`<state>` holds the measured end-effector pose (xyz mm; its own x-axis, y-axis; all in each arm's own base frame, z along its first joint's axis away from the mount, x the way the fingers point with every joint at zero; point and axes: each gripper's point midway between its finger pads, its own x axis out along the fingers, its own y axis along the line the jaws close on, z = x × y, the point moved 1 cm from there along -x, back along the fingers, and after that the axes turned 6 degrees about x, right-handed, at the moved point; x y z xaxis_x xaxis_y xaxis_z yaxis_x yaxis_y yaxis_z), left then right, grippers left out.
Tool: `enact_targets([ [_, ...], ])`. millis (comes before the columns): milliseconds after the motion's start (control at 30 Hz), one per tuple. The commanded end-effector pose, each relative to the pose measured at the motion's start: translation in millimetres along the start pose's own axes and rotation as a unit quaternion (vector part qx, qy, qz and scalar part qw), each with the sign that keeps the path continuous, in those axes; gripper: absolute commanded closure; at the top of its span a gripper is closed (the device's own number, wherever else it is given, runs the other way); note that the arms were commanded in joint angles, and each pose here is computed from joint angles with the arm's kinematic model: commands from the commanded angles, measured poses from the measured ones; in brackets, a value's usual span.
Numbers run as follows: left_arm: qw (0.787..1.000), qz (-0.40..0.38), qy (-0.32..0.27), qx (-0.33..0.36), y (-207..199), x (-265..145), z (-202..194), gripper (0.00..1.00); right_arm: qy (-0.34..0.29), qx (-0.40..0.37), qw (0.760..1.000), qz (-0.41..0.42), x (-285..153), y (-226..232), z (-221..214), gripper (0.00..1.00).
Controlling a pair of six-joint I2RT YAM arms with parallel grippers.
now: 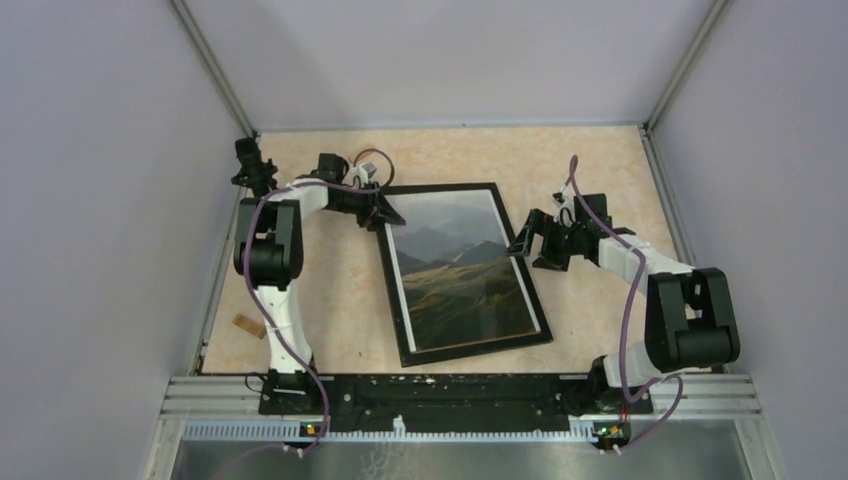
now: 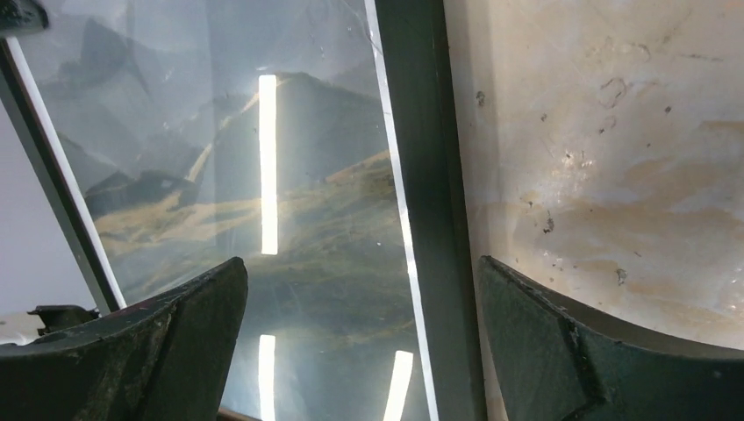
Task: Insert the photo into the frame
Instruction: Turn over the photo frame at the center of the board.
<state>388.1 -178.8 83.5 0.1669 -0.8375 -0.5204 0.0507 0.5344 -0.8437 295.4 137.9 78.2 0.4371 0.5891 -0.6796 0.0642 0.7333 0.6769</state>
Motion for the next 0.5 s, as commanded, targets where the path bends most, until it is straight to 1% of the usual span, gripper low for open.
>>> enact_targets([
  [0, 0.98, 0.112, -0.059, 0.152, 40.1, 4.3, 50.7, 1.0, -0.023, -0.015, 1.0, 0.015, 4.0, -2.3, 5.9, 0.01],
  [33, 0.979, 0.123, -0.065, 0.152, 44.2, 5.1, 56.8, 1.0, -0.023, -0.014, 1.0, 0.015, 4.7, -3.5, 4.8, 0.01],
  [67, 0.977, 0.135, -0.069, 0.151, 47.6, 4.7, 61.4, 0.91, -0.022, -0.012, 1.0, 0.014, 5.2, -5.1, 2.8, 0.01],
  [100, 0.974, 0.147, -0.075, 0.152, 50.3, 4.6, 65.9, 0.76, -0.019, -0.01, 1.0, 0.015, 5.4, -6.0, 0.1, 0.01],
  [133, 0.971, 0.166, -0.083, 0.151, 54.2, 1.6, 70.6, 0.64, -0.019, -0.01, 1.0, 0.013, 4.0, -6.4, -1.0, 0.01],
  [233, 0.958, 0.225, -0.095, 0.149, 61.5, -13.1, 77.6, 0.4, -0.034, -0.016, 0.999, -0.007, -7.8, -5.8, 0.9, 0.01],
  [300, 0.947, 0.264, -0.103, 0.149, 62.1, -24.6, 76.4, 0.25, -0.058, -0.027, 0.998, -0.027, -24.0, -0.8, 8.4, 0.01],
  [367, 0.935, 0.297, -0.122, 0.149, 56.4, -35.9, 75.3, 0.12, -0.082, -0.04, 0.995, -0.039, -43.0, 9.1, 16.7, 0.01],
  [433, 0.921, 0.324, -0.145, 0.162, 43.4, -46.0, 76.0, 0.03, -0.102, -0.056, 0.992, -0.049, -63.4, 20.5, 24.4, 0.01],
  [467, 0.907, 0.351, -0.158, 0.173, 36.6, -52.3, 77.2, 0.02, -0.113, -0.061, 0.99, -0.052, -73.2, 26.9, 28.5, 0.01],
])
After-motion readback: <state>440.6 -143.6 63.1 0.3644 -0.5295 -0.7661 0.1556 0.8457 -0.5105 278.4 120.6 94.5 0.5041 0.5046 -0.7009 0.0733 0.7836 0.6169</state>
